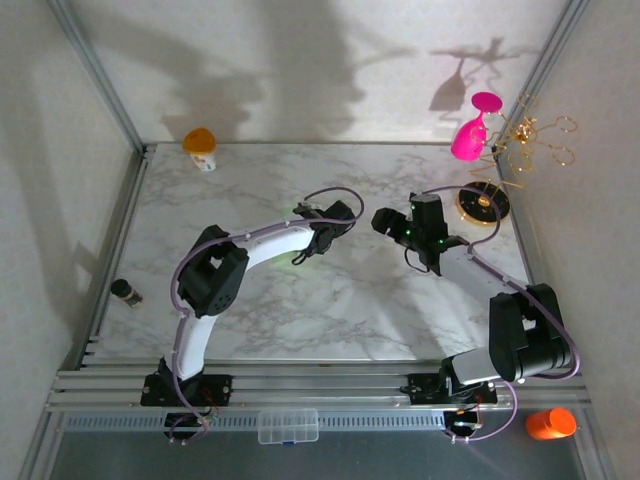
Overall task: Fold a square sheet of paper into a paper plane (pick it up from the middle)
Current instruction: Turn over the paper at the center of the table.
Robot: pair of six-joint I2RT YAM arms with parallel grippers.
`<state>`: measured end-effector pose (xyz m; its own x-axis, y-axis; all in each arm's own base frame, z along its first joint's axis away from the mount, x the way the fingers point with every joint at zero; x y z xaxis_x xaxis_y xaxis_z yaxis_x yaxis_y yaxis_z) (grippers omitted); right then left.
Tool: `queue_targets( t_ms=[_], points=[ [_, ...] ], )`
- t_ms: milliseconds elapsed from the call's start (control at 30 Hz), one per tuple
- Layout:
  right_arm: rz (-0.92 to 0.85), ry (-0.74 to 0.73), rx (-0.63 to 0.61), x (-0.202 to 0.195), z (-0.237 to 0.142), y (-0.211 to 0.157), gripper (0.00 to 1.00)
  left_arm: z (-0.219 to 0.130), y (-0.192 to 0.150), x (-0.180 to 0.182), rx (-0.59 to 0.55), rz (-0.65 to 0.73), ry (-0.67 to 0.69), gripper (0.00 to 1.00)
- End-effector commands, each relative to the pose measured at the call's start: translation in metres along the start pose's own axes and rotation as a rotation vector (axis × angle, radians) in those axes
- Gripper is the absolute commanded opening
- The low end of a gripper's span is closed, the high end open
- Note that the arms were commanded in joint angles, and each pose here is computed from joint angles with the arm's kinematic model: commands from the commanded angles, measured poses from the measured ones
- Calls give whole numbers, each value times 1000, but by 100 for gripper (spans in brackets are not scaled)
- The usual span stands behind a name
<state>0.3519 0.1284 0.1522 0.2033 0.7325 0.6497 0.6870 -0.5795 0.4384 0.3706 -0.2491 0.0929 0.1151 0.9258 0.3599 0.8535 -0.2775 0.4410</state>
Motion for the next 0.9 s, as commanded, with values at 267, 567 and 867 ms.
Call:
queue_targets(
  t_ms=[267, 567, 867],
  points=[
    [30, 84, 104, 12, 10, -15, 81, -45, 39, 24, -146, -443, -673, 57],
    [-21, 118, 202, 66, 29, -65, 85, -52, -4, 124, -277, -673, -518, 81],
    [-31, 155, 319, 130, 68, -140, 75, -51, -58, 203, -361, -816, -377, 99]
  ],
)
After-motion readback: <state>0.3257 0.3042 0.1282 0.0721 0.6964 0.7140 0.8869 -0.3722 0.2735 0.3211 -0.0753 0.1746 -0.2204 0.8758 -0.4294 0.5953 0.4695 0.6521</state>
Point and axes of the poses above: each hand's point on the last joint's axis, 136 mm out from that joint toward the fingers, its own z axis out along the fingers, its own x axis along the line the jaws close on, y = z × x, the point moved 4 cm from there along -z, back along the fingers, and after that the axes turned 13 degrees about z, right-handed, at the moved point
